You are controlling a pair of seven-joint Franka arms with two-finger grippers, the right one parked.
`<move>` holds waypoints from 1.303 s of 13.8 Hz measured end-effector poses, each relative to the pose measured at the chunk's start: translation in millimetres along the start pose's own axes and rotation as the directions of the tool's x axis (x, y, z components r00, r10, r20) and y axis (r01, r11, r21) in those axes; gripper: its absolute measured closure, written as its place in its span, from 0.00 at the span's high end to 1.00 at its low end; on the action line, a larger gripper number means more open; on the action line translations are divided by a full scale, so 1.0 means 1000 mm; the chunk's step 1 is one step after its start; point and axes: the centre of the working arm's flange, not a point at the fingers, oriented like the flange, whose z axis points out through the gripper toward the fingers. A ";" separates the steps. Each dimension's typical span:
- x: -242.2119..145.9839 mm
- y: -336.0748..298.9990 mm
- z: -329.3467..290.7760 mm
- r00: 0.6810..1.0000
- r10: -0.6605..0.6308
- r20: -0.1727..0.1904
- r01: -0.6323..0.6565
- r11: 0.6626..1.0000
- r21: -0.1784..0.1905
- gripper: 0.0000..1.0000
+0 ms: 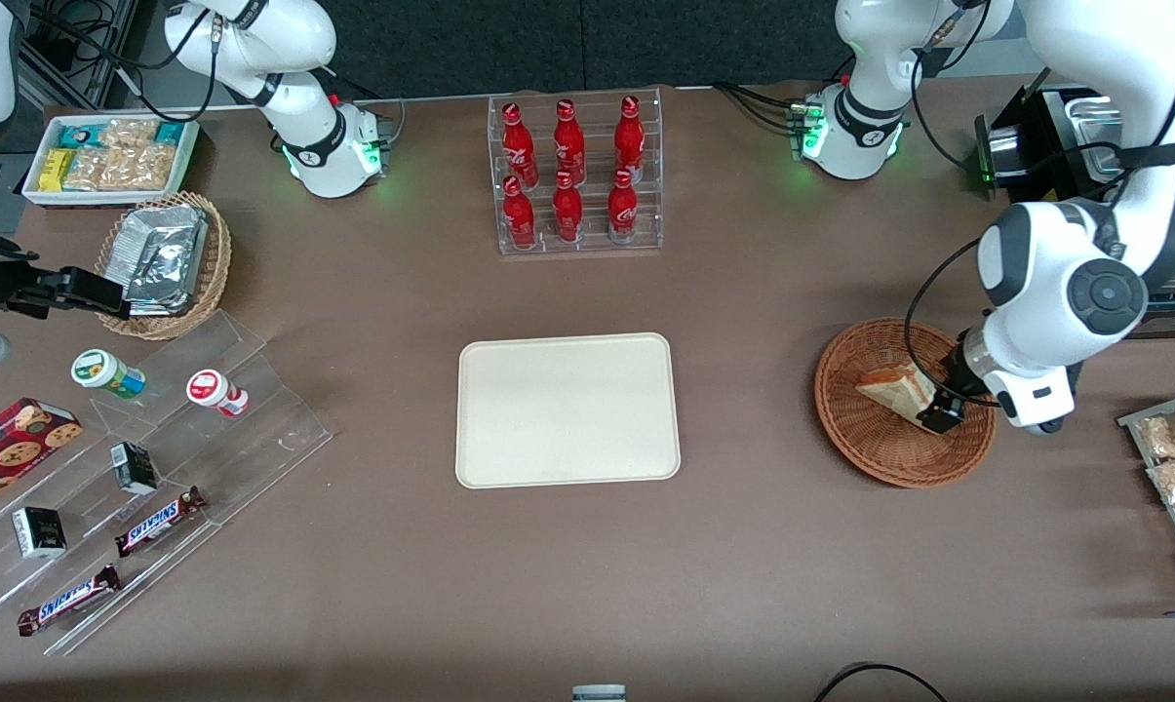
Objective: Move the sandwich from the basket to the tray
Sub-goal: 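Lower the left gripper onto the wrapped sandwich and close on it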
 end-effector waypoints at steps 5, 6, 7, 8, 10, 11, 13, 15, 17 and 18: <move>-0.010 -0.018 0.035 1.000 -0.030 0.006 0.030 0.999 -0.012 1.00; -0.010 -0.020 0.037 0.999 -0.031 0.008 0.031 0.999 -0.007 1.00; -0.011 -0.021 0.039 0.999 -0.031 0.010 0.031 1.000 -0.003 1.00; -0.012 -0.022 0.041 0.999 -0.031 0.011 0.031 1.000 -0.001 1.00; -0.012 -0.022 0.045 0.999 -0.033 0.010 0.033 0.999 -0.004 1.00; -0.012 -0.023 0.049 0.999 -0.033 0.012 0.033 0.999 0.000 1.00; -0.012 -0.023 0.054 0.999 -0.034 0.016 0.034 0.999 0.009 1.00; -0.012 -0.023 0.057 0.999 -0.035 0.018 0.034 0.999 0.013 0.99; -0.012 -0.024 0.057 0.999 -0.035 0.018 0.035 0.999 0.014 0.97; -0.012 -0.024 0.057 0.999 -0.036 0.018 0.035 0.999 0.014 0.92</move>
